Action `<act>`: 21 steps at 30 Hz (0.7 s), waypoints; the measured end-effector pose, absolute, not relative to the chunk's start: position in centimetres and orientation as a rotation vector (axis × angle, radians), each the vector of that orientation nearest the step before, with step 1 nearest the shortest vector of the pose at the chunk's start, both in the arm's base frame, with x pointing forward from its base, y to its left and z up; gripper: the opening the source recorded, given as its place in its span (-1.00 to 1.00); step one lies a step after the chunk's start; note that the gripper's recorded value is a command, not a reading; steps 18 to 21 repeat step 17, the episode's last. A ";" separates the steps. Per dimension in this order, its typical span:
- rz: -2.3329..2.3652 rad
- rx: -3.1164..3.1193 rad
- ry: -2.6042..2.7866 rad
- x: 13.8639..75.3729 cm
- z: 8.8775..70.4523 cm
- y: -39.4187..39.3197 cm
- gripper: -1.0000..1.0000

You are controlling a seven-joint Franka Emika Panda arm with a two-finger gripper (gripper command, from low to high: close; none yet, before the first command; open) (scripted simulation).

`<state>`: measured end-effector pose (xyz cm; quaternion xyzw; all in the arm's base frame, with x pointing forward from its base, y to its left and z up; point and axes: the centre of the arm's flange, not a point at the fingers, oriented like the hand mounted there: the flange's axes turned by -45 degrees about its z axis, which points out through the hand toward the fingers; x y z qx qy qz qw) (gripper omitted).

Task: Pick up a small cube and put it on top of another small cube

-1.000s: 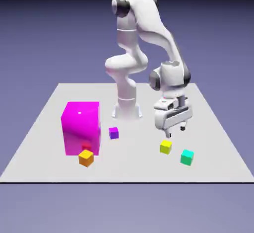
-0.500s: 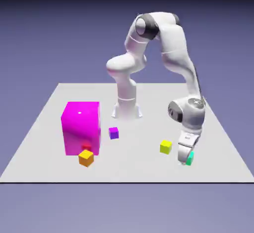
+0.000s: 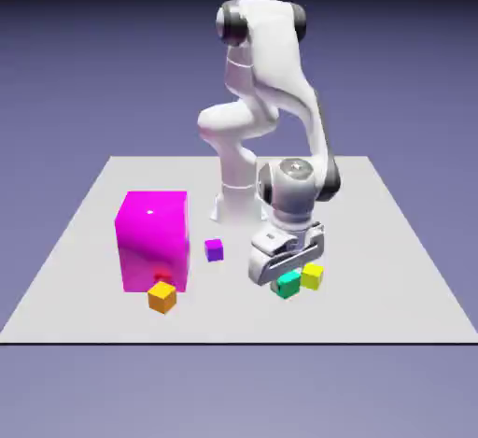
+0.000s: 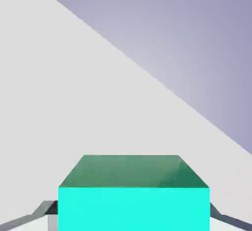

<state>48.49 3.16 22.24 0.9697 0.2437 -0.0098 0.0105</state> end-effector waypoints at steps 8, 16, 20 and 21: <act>-0.032 3.138 0.043 43.8 24.2 -16.6 -1.00; -0.031 3.141 -0.050 42.5 17.4 -18.9 1.00; -0.031 3.141 -0.050 42.5 17.4 -18.9 1.00; -0.031 3.141 -0.050 42.5 17.4 -18.9 1.00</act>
